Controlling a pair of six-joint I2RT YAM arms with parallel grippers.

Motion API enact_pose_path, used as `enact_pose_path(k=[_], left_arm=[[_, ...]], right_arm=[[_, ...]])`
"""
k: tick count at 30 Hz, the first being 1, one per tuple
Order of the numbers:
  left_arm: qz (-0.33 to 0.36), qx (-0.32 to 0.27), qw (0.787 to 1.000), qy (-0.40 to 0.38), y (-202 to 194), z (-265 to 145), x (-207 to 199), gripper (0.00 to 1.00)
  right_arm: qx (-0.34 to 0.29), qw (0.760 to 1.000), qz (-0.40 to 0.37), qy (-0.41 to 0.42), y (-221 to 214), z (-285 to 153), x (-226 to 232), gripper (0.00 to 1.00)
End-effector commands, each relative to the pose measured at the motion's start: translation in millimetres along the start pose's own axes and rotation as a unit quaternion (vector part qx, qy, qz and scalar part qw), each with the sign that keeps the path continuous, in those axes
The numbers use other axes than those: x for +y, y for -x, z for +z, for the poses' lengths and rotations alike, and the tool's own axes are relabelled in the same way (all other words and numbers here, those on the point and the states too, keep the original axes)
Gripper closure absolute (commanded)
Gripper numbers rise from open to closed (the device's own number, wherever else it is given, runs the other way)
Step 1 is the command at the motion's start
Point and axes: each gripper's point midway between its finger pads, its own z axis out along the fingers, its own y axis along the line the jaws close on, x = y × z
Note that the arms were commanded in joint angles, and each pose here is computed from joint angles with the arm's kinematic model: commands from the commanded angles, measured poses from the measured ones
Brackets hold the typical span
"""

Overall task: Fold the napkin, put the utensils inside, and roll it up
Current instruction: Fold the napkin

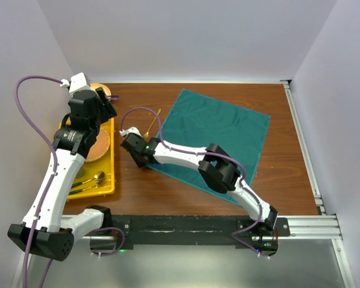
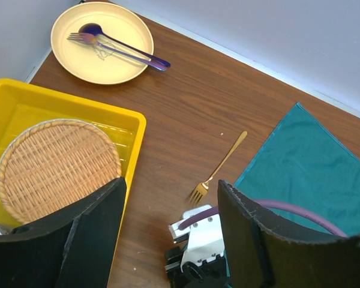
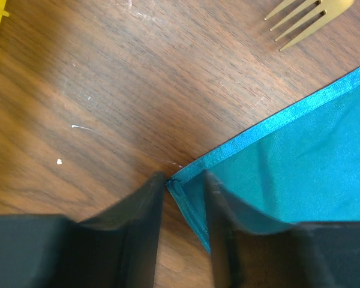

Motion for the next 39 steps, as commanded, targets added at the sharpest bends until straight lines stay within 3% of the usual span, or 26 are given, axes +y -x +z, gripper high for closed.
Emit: enact_pose_path(k=[1, 2, 6, 12, 16, 23, 27, 33, 39], left_arm=[[-0.002, -0.02, 1.0, -0.003, 11.9, -5.0, -1.1, 0.31], [-0.003, -0.021, 1.0, -0.001, 12.5, -5.7, -0.2, 0.3], [-0.005, -0.018, 1.0, 0.005, 9.1, -4.0, 1.9, 0.29], [0.003, 0.003, 1.0, -0.029, -1.9, 6.2, -13.1, 0.29], [0.019, 0.019, 0.993, -0.113, -13.4, 12.9, -43.5, 0.3], [0.018, 0.069, 0.976, -0.207, -48.8, 24.7, -79.2, 0.3], [0.022, 0.093, 0.968, -0.233, -64.5, 29.8, -96.2, 0.3], [0.037, 0.115, 0.956, -0.266, -84.7, 27.8, -119.7, 0.3], [0.038, 0.131, 0.95, -0.281, -97.9, 30.3, -132.2, 0.3]], right_arm=[[0.03, 0.999, -0.02, -0.017, -28.8, 11.1, 3.1, 0.74], [0.03, 0.999, -0.023, -0.027, -32.7, 12.0, 2.5, 0.82], [0.026, 0.999, -0.015, -0.032, -32.3, 9.1, 0.6, 0.93], [-0.041, 0.998, 0.037, 0.029, 43.3, -61.1, -8.6, 1.0], [-0.066, 0.991, 0.105, 0.051, 73.1, -85.1, -80.3, 1.0], [-0.021, 0.983, 0.175, -0.039, 22.9, -86.0, -256.3, 1.0], [-0.032, 0.971, 0.218, -0.096, 0.8, -92.7, -351.8, 1.0], [-0.033, 0.956, 0.254, -0.142, -20.8, -92.9, -428.7, 1.0], [-0.04, 0.948, 0.27, -0.166, -25.6, -97.9, -470.4, 1.0]])
